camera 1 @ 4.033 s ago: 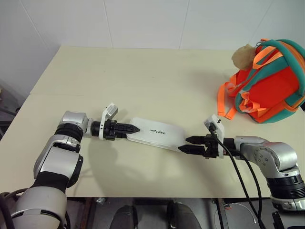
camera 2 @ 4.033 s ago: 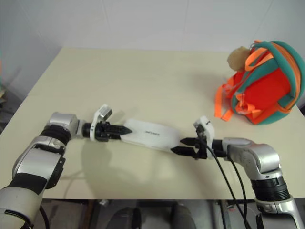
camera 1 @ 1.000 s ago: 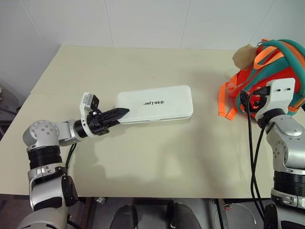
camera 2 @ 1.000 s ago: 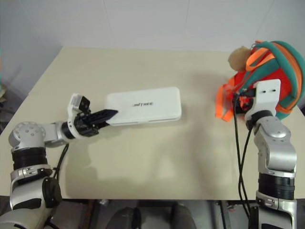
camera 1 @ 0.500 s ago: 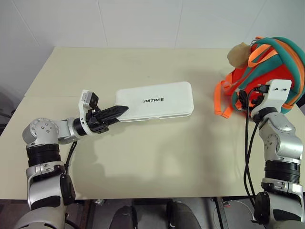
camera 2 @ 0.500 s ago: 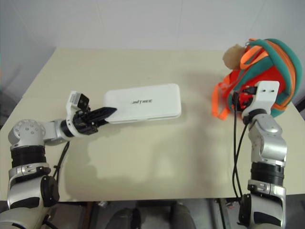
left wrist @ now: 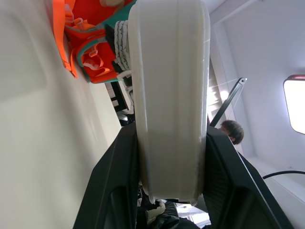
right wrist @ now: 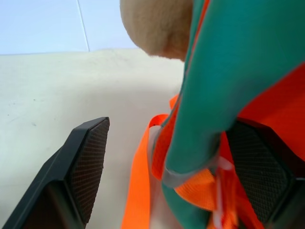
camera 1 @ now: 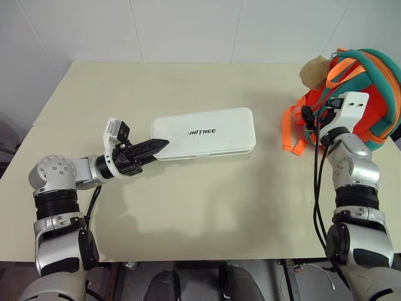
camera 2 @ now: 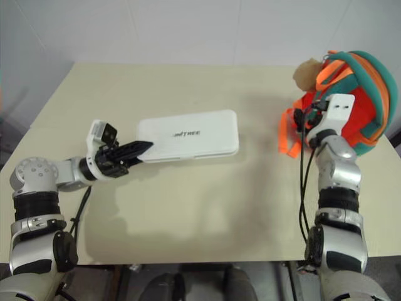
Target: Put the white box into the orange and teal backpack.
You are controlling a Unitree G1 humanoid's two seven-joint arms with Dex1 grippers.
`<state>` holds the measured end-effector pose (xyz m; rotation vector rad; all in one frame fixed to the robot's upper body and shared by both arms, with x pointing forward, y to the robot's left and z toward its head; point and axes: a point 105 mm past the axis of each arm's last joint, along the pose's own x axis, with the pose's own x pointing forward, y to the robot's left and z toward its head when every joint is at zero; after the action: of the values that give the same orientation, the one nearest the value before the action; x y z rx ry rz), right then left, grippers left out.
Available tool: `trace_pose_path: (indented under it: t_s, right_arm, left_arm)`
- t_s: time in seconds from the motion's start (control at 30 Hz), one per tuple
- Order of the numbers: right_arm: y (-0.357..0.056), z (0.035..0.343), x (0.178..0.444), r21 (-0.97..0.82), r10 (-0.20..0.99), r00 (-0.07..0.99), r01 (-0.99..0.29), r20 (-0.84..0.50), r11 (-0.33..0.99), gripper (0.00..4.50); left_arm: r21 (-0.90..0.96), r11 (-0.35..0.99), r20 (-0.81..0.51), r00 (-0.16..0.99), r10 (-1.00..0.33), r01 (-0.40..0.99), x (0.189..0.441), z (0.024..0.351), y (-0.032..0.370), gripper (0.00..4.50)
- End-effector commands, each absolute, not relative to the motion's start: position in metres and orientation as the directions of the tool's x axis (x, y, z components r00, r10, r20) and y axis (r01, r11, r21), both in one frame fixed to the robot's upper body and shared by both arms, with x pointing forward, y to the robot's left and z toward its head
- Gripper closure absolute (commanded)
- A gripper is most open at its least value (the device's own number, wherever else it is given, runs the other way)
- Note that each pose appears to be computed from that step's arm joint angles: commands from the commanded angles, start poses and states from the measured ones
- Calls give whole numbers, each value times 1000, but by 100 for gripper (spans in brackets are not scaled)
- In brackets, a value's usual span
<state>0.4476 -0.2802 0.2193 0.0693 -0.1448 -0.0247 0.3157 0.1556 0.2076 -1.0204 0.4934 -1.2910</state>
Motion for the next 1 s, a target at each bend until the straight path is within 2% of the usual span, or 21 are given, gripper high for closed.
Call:
trace_pose_path:
  t_s: [0.03, 0.33, 0.47, 0.73, 0.8, 0.9, 1.0]
  right_arm:
    - [-278, 241, 455, 53, -24, 977, 13, 212, 999, 0]
    - [-270, 259, 467, 81, -55, 967, 36, 247, 996, 0]
    - [-260, 267, 469, 115, -32, 962, 1, 272, 993, 79]
    - [-254, 264, 471, 75, -18, 966, -1, 259, 997, 342]
    - [-252, 264, 472, 60, -9, 966, -7, 257, 998, 391]
    - [-243, 264, 473, 63, 41, 969, -58, 245, 996, 394]
    - [-226, 266, 474, 56, 150, 959, -168, 241, 984, 394]
  left_arm:
    - [-797, -82, 271, 232, -934, 599, 310, 223, 158, 312]
    - [-795, -72, 272, 248, -930, 603, 309, 224, 161, 312]
    - [-794, -68, 275, 257, -927, 604, 307, 223, 163, 312]
    - [-795, -62, 278, 270, -922, 604, 305, 219, 163, 312]
    - [-795, -61, 278, 273, -921, 603, 304, 219, 164, 312]
    - [-795, -62, 280, 275, -920, 603, 304, 218, 164, 312]
    - [-797, -61, 281, 279, -918, 601, 303, 216, 165, 312]
